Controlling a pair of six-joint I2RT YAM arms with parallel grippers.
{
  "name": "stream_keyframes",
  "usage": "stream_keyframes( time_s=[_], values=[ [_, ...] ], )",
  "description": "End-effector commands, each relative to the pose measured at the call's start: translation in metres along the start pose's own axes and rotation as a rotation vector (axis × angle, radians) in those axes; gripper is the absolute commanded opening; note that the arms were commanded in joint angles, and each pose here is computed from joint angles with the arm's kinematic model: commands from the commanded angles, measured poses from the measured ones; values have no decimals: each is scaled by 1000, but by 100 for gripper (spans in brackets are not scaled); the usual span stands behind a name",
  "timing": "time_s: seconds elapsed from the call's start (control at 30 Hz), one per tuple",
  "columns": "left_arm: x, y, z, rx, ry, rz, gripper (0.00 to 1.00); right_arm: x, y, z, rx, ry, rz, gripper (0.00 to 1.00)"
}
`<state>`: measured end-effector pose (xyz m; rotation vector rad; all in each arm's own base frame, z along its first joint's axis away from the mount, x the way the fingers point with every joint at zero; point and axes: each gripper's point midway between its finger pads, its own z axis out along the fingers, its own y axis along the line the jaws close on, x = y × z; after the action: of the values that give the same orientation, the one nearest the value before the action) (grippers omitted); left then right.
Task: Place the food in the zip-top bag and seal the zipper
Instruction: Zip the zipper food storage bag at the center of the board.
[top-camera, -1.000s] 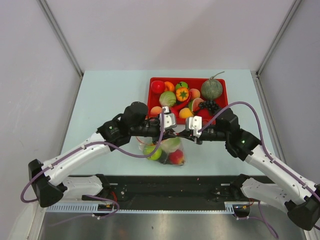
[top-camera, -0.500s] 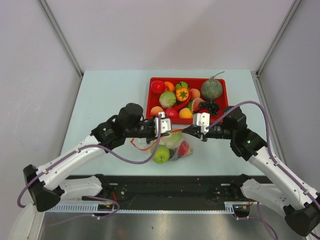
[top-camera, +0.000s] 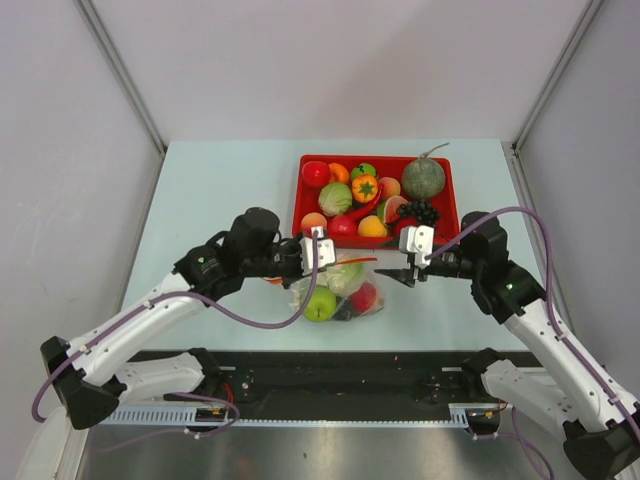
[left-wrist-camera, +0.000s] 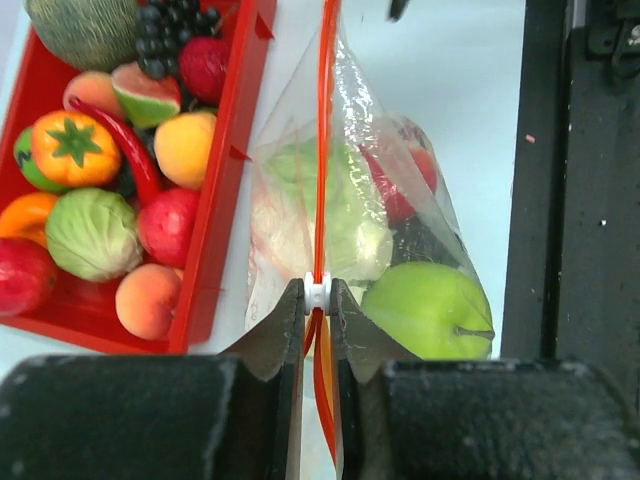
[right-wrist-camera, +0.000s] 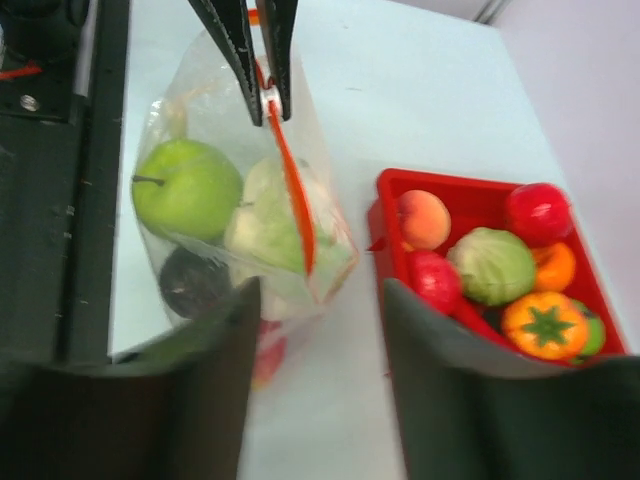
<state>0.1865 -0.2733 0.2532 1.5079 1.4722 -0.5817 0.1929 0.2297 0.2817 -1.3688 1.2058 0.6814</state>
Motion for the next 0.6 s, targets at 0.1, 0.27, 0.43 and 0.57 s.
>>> stream_keyframes(
  time_s=[0.1,0.27,0.43,0.57],
  values=[
    [-19,9,0,-25,-15,7,1,-29,2,7,24,-64,-152,98],
    [-20,3,5,-10,-21,4,2,-31,16,22,-40,-73,-219,91],
    [-22,-2,6,-8,-31,13,2,-15,23,44,-93,-32,-216,80],
    [-21,-5,6,-3,-31,8,3,1,23,55,-115,7,-208,64]
  ],
)
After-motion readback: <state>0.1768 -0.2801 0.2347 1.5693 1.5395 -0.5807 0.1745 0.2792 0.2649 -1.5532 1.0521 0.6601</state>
